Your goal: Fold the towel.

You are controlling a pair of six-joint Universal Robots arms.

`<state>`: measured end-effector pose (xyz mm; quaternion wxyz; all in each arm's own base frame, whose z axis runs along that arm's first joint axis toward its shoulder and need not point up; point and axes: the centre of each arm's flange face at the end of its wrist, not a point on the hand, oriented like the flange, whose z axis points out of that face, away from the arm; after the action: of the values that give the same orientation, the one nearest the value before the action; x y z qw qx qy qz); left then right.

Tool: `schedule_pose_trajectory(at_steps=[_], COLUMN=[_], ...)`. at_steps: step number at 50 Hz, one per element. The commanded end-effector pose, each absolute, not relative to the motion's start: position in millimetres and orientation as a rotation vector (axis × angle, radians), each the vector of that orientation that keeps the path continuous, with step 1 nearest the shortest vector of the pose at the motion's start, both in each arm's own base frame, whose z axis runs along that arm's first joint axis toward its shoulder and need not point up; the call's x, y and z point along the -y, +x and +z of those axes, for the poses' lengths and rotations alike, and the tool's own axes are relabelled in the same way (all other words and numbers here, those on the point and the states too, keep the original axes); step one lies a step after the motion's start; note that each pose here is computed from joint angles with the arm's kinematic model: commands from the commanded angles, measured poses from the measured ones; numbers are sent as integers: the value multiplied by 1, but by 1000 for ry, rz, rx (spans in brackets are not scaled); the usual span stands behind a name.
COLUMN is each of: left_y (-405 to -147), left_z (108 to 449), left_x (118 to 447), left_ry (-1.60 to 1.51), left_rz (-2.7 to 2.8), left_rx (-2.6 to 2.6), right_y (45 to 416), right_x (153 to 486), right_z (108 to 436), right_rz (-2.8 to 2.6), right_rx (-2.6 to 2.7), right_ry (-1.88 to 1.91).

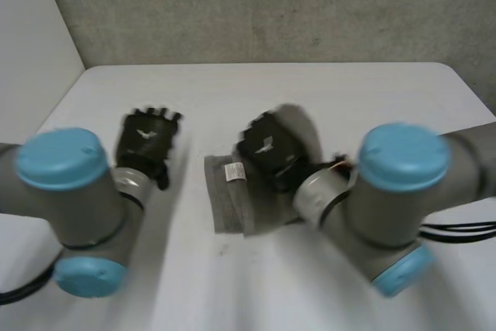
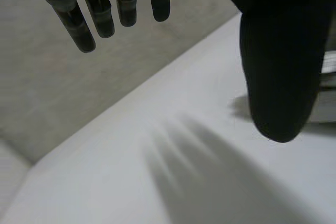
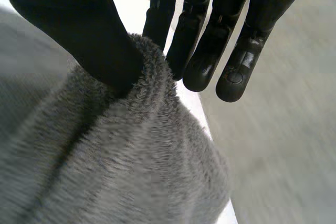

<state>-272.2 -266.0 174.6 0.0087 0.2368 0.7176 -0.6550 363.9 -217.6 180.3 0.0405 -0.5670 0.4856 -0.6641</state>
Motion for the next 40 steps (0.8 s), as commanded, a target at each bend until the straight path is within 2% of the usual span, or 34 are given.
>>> schedule_pose_trajectory(at_steps=[1,5,9,12,14,20,23,25,26,31,33,37,40], left_y=[-241,-244,-247,-255,-268,-287,-301,-308,-315,-337,-346,-348,-347], left_z=[189,191,192,197,204,217,223,224,225,216,202,185,168], left_x=[280,276,273,269,264,261,256,255,251,234,227,223,223], left_ry=[623,662,692,721,757,783,776,762,758,787,789,770,760], left_rz=[-2044,-2072,-2086,-2122,-2176,-2264,-2332,-2361,-2385,-2371,-2291,-2192,-2099], left_rx=[-2218,-2227,-2235,-2223,-2199,-2171,-2194,-2226,-2260,-2422,-2562,-2672,-2728], right_y=[397,397,394,386,370,351,332,311,311,286,274,276,282], right_x=[155,152,152,156,174,187,205,229,229,257,269,272,279], right_z=[137,123,129,146,159,184,199,209,209,220,223,218,201], right_rz=[-1845,-1811,-1821,-1861,-1867,-1841,-1835,-1804,-1804,-1742,-1679,-1585,-1480], right_rx=[-1234,-1232,-1252,-1284,-1414,-1564,-1674,-1780,-1781,-1867,-1916,-1947,-1981], right_ry=[-1957,-2012,-1995,-1932,-1791,-1504,-1287,-1049,-1048,-743,-658,-673,-693])
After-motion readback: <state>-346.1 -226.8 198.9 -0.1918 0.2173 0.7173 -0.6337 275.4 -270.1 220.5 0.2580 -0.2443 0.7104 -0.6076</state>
